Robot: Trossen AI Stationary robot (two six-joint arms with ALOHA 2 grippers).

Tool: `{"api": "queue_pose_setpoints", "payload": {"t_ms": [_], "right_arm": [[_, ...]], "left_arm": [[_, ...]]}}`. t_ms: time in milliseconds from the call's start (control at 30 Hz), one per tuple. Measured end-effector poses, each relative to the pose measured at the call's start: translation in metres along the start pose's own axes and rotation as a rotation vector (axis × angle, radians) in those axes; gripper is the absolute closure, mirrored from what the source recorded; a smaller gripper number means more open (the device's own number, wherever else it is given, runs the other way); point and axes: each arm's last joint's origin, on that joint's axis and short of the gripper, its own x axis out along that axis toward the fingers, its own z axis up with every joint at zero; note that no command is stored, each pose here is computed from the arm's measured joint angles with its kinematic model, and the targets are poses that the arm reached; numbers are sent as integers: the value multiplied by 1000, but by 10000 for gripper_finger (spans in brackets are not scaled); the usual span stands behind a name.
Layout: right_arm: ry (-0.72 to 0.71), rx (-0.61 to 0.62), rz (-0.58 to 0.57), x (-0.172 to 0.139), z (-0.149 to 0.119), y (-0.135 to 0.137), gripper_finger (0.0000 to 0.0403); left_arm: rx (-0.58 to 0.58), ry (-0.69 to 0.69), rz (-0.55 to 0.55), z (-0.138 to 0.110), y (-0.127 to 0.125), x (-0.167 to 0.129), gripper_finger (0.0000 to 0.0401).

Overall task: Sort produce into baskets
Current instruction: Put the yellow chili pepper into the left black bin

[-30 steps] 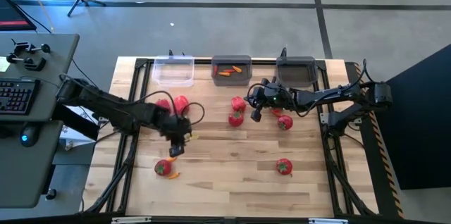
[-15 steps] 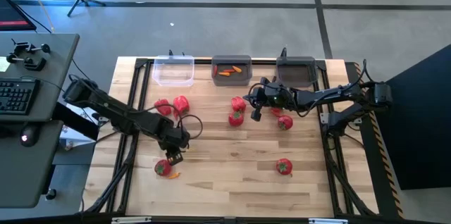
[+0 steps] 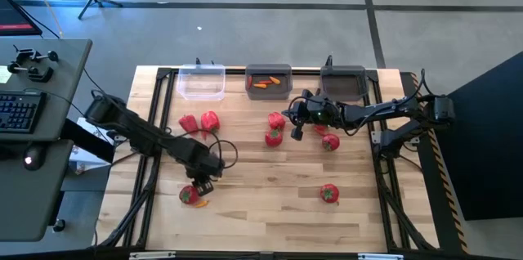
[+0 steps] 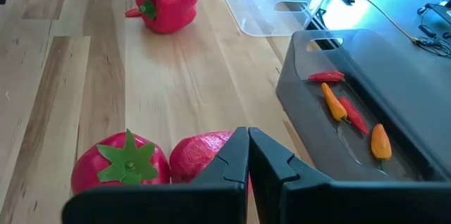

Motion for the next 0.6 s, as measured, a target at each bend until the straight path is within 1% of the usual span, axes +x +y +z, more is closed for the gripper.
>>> {"api": "queue_pose_setpoints", "payload": {"t_ms": [200, 300, 400, 533, 600], "right_arm": [[2, 0, -13, 0, 0, 0, 403], [2, 0, -12, 0, 0, 0, 403], [2, 0, -12, 0, 0, 0, 403], [2, -1, -13, 0, 0, 0, 403], [2, -1, -13, 0, 0, 0, 403]], "left_arm": [[-6, 19, 50, 2, -1, 11, 261], [3, 22, 61, 2, -2, 13, 272], [25, 22, 71, 2, -1, 13, 298], [82, 18, 88, 4, -1, 12, 352], [111, 6, 75, 8, -1, 10, 380]]}}
